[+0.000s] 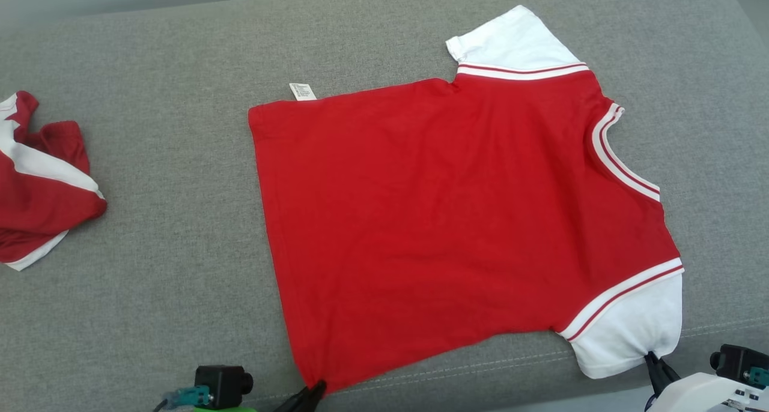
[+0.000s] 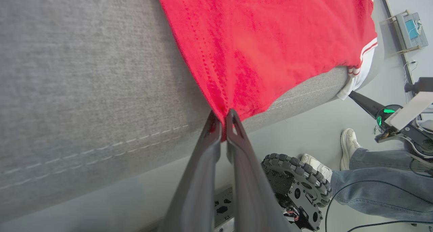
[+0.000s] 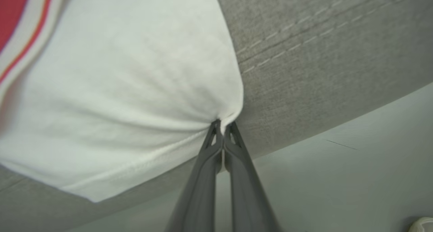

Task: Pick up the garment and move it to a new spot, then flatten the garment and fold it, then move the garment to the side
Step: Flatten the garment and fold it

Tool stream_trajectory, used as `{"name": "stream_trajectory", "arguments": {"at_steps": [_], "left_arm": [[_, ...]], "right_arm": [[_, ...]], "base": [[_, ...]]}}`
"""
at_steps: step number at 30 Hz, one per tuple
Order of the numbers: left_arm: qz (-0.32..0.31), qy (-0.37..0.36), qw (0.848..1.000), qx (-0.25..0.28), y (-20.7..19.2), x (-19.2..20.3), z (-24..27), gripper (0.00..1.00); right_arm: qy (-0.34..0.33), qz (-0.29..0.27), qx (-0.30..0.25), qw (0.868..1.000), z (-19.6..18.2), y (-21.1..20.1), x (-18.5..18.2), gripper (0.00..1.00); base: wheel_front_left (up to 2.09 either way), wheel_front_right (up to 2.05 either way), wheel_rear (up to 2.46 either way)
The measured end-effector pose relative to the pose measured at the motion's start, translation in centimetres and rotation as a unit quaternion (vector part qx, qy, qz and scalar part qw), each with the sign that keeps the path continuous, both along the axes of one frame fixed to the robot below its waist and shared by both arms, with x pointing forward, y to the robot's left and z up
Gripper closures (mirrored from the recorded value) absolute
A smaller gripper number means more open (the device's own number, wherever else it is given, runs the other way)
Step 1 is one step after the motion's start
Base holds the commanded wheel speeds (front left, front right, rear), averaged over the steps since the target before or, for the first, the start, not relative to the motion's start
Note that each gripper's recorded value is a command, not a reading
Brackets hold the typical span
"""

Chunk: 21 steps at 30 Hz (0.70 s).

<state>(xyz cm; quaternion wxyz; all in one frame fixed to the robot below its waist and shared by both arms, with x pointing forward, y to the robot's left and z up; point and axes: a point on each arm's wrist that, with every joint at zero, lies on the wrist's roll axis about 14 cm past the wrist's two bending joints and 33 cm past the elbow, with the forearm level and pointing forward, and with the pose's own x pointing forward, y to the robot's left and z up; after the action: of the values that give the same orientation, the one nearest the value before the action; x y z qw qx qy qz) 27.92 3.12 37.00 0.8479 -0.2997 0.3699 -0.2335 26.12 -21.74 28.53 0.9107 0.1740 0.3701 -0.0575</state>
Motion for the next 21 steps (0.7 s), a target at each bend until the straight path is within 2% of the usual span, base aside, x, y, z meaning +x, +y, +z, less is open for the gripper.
{"name": "stream_trajectory", "arguments": {"at_steps": [6, 9, 13, 18, 21], "left_arm": [[0.026, -0.004, 0.999, -0.032, 1.2, 0.8, 1.8, 1.0], [0.026, -0.002, 0.999, -0.043, 1.1, 0.7, 2.2, 1.0], [0.02, 0.007, 0.998, -0.058, 0.9, 0.6, 2.7, 1.0], [0.025, 0.014, 0.998, -0.054, 2.1, 0.4, 2.7, 1.0], [0.022, 0.019, 0.998, -0.058, 2.2, 0.4, 2.9, 1.0]], "right_arm": [[-0.022, -0.032, 0.089, 0.995, 2.2, 1.8, 0.7, 1.0], [-0.033, -0.036, 0.115, 0.992, 3.3, 2.0, 1.1, 1.0], [-0.08, -0.034, 0.162, 0.983, 6.6, 2.4, 3.5, 1.0], [-0.053, -0.052, 0.184, 0.98, 6.9, 0.8, 1.5, 1.0], [-0.074, -0.058, 0.208, 0.974, 8.5, 0.8, 2.1, 1.0]], "base": [[0.0, 0.0, 0.0], [0.0, 0.0, 0.0], [0.0, 0.0, 0.0], [0.0, 0.0, 0.0], [0.0, 0.0, 0.0]]}}
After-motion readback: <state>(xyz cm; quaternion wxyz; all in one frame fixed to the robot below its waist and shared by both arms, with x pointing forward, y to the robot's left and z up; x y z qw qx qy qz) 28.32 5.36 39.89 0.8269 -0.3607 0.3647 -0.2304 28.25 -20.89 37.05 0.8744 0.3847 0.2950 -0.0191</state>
